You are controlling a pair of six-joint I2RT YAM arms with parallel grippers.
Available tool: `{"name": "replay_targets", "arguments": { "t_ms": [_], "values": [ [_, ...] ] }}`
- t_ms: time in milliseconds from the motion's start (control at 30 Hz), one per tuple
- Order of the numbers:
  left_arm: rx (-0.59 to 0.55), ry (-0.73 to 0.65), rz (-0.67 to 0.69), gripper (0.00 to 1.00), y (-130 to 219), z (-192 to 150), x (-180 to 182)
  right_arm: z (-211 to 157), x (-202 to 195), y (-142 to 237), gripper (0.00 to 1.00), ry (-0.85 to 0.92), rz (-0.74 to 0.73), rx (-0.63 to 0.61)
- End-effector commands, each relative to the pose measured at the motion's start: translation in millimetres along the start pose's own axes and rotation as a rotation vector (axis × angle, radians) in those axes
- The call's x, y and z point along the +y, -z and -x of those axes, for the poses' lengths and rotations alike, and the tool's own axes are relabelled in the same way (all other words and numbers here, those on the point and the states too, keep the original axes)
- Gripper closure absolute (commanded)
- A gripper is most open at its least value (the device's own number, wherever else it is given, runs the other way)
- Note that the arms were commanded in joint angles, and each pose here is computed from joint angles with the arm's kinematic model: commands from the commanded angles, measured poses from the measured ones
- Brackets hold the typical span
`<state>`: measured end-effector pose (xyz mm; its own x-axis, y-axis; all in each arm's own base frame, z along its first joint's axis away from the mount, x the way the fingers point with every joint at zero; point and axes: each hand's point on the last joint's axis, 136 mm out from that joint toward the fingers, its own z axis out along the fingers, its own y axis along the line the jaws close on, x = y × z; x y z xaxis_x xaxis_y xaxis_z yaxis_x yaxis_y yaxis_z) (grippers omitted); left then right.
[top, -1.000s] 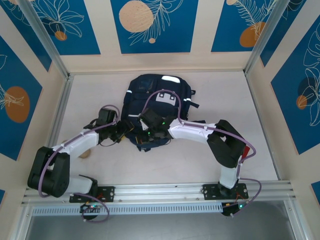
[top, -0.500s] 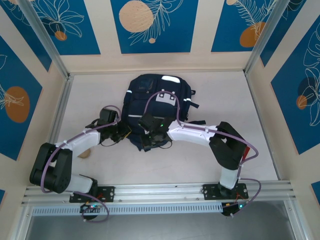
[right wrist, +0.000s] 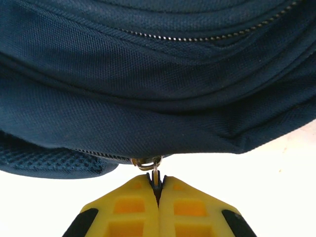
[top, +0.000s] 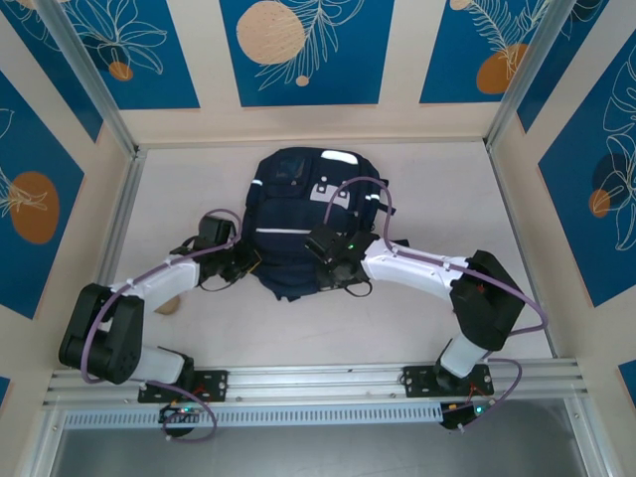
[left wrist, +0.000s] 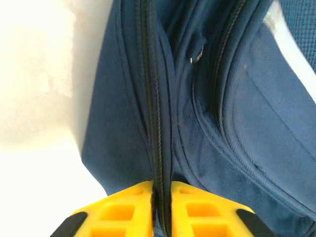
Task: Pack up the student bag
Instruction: Zip the student bag at the center of the table.
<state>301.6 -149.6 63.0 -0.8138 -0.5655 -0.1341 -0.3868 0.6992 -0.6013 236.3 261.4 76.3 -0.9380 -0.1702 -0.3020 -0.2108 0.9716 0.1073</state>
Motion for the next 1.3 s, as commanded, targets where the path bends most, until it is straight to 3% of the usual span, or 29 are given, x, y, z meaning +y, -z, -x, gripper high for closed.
{"name": "replay_targets", "arguments": {
  "t_ms": [0, 233, 400, 567, 867, 1033, 1267],
  "values": [
    [-0.083, -0.015, 0.07, 0.78, 13.8, 13.4, 12.0, -1.9, -3.4, 8.9, 1.0, 0.033, 0.016, 0.0],
    [-0.087, -0.01, 0.021, 0.49, 42.0, 5.8, 0.6, 19.0, 89.1, 18.1, 1.0, 0.128, 0.385, -0.025],
    [-0.05, 0.001, -0.061, 0.37, 53.0, -2.8, -15.9, 34.1, 138.0, 23.2, 1.0, 0.194, 0.513, -0.043],
    [0.03, 0.013, -0.149, 0.32, 43.2, -10.1, -34.5, 38.5, 156.3, 23.9, 1.0, 0.225, 0.556, -0.034],
    [0.04, 0.046, -0.147, 0.4, 23.9, -2.6, -36.7, 25.7, 149.3, 19.3, 1.0, 0.21, 0.539, -0.015],
    [0.031, 0.043, -0.113, 0.6, 18.3, -0.3, -29.4, 21.9, 142.9, 16.9, 1.0, 0.201, 0.496, -0.013],
    [-0.017, -0.035, 0.012, 0.77, 19.4, 7.4, -9.0, 9.6, 105.3, 11.4, 1.0, 0.197, 0.327, -0.024]
  ]
}}
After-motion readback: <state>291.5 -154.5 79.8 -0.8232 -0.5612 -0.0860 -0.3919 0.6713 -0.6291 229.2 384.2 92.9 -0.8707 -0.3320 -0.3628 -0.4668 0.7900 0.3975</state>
